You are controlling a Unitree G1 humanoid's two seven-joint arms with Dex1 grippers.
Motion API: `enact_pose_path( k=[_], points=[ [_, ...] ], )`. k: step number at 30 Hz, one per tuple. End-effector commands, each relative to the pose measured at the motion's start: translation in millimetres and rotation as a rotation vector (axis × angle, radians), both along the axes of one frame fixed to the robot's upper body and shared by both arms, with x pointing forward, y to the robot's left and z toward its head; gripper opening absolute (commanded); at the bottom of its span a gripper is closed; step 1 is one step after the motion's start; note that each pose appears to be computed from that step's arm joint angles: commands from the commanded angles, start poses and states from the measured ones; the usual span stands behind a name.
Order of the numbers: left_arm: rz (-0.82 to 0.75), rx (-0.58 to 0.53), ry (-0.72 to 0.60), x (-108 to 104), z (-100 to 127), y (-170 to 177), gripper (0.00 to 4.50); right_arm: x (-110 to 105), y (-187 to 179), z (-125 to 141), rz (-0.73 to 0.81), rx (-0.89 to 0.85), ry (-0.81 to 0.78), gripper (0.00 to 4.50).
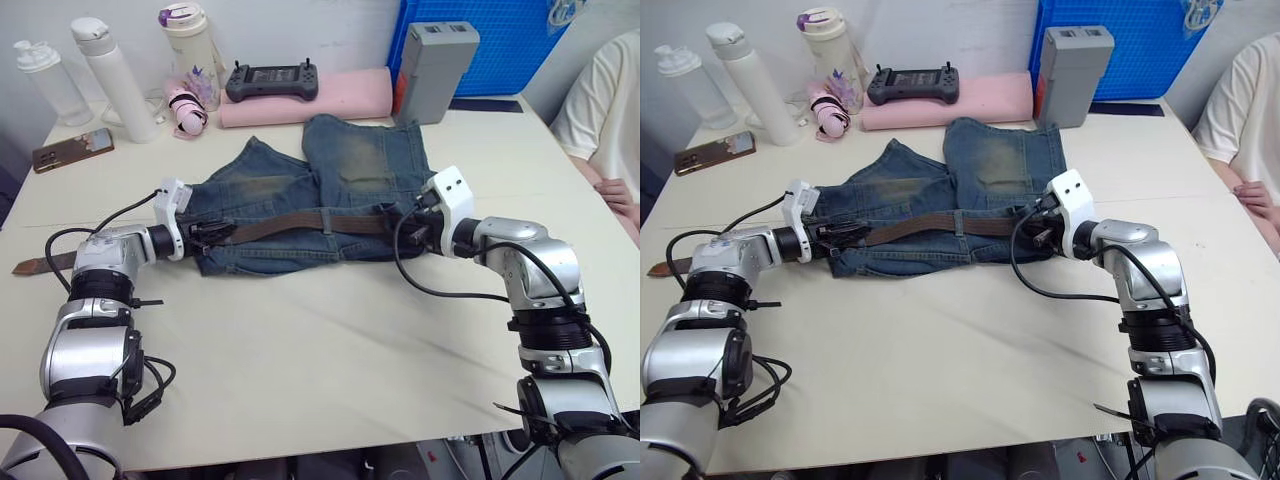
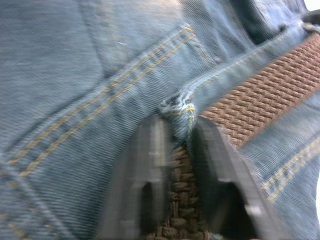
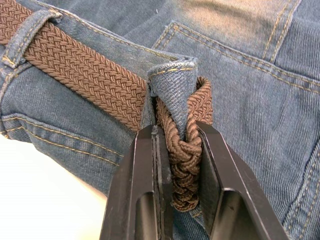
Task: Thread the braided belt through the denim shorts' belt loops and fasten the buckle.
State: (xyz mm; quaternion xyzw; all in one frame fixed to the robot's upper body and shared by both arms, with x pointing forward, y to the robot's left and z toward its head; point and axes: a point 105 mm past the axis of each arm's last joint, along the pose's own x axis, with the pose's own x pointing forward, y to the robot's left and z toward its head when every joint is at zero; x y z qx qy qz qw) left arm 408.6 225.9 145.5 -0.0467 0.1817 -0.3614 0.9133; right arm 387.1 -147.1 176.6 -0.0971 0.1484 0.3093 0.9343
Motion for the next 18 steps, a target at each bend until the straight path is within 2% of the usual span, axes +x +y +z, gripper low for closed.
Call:
enact_pose_path(
  k=[1, 3, 4, 6, 10, 12, 14, 16, 18],
  points=[
    [-0.049, 0.055, -0.058, -0.7, 8.2, -0.5, 0.02, -3.2, 5.9, 14.7, 0.031, 0.011, -0.051, 0.36],
    [-0.061, 0.032, -0.153, 2.2, 26.9, -3.5, 0.02, -1.9, 5.1, 16.9, 0.025, 0.015, -0.061, 0.36],
    [-0.072, 0.042, -0.244, 3.4, 42.0, -5.0, 0.02, -1.2, 4.5, 19.2, 0.022, 0.016, -0.073, 0.36],
    [-0.123, 0.054, -0.367, -2.4, 62.8, -9.3, 0.02, -2.7, 3.4, 25.2, 0.028, 0.025, -0.097, 0.36],
    [-0.217, 0.059, -0.624, -34.9, 99.6, -15.6, 0.02, -30.3, 4.2, 46.9, 0.147, 0.048, -0.200, 0.36],
    [-0.232, 0.076, -0.727, -52.9, 108.4, -15.8, 0.02, -47.1, 3.0, 54.0, 0.199, 0.066, -0.231, 0.36],
    [-0.261, 0.147, -0.766, -73.9, 98.9, -16.1, 0.02, -67.1, 0.1, 57.4, 0.248, 0.083, -0.241, 0.36],
    [-0.293, 0.301, -0.789, -99.1, 72.1, -13.1, 0.02, -89.0, -5.8, 52.2, 0.285, 0.063, -0.224, 0.36],
    [-0.293, 0.434, -0.825, -116.7, 48.6, -6.1, 0.02, -101.2, -12.6, 39.1, 0.282, 0.025, -0.174, 0.36]
  ],
)
